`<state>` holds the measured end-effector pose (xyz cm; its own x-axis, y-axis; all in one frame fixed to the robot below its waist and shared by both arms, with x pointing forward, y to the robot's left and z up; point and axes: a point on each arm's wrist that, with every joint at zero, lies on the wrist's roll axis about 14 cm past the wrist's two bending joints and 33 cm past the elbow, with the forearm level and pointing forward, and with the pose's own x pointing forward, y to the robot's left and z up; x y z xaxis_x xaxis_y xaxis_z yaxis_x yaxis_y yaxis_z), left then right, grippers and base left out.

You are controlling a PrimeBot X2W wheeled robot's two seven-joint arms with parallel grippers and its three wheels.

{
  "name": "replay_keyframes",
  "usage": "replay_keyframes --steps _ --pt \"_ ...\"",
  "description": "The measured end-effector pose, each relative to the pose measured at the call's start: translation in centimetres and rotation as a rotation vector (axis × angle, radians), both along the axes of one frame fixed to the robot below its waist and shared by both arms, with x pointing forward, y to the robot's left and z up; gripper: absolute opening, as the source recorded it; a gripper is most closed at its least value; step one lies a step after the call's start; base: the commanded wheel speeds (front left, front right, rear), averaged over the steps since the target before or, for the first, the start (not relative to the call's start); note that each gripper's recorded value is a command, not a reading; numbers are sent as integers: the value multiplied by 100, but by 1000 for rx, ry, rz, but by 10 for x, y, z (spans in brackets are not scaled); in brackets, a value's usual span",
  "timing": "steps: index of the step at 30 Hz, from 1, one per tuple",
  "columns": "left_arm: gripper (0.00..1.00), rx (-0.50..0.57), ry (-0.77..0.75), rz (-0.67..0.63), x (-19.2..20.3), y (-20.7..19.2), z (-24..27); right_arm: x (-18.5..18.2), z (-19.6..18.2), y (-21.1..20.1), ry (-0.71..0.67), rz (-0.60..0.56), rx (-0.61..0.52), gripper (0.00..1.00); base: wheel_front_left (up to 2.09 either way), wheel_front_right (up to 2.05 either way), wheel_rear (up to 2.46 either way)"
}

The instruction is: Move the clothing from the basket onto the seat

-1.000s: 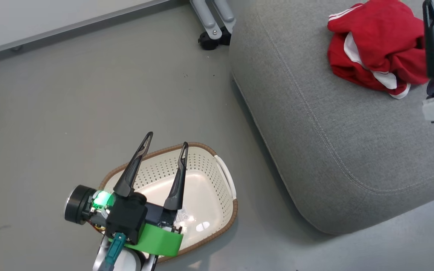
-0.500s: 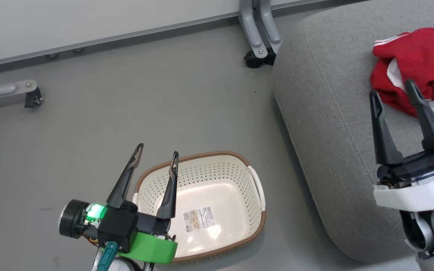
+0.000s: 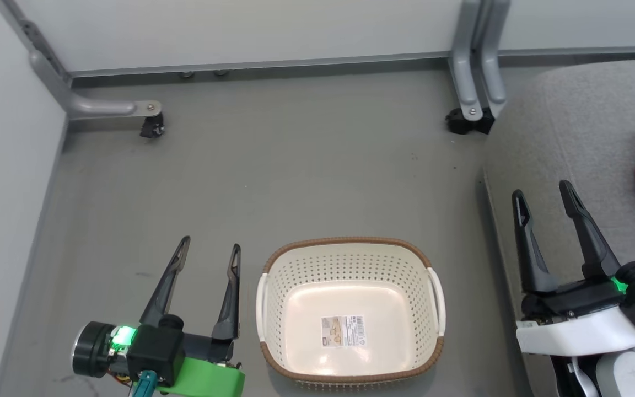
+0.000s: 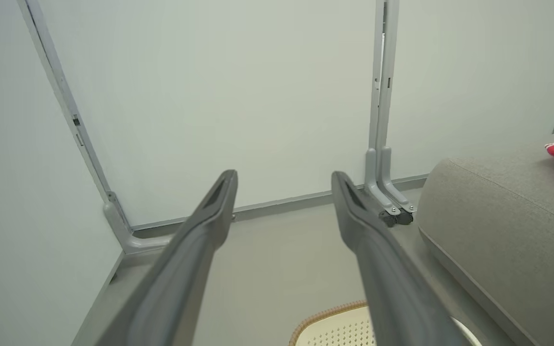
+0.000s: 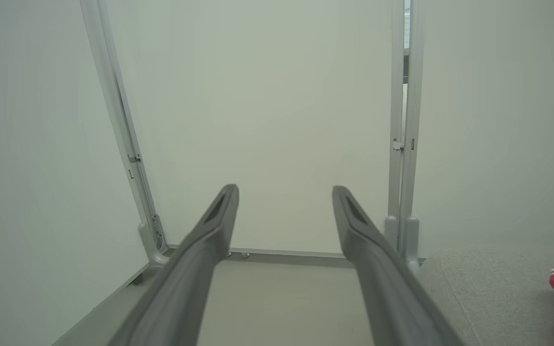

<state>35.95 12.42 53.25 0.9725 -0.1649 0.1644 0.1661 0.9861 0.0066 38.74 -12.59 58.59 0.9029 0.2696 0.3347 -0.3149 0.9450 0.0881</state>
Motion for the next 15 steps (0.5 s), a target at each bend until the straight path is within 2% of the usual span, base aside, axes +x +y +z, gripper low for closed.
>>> replay_keyframes --steps 6,9,15 --pt "100 -14 7 143 -18 42 0 -2 -14 25 45 57 2 100 0 0 0" --pt "100 -15 10 190 -29 56 -1 -4 -17 31 64 61 46 100 0 0 0" --pt "100 -17 6 224 -41 67 -1 -12 -23 42 85 88 48 100 0 0 0"
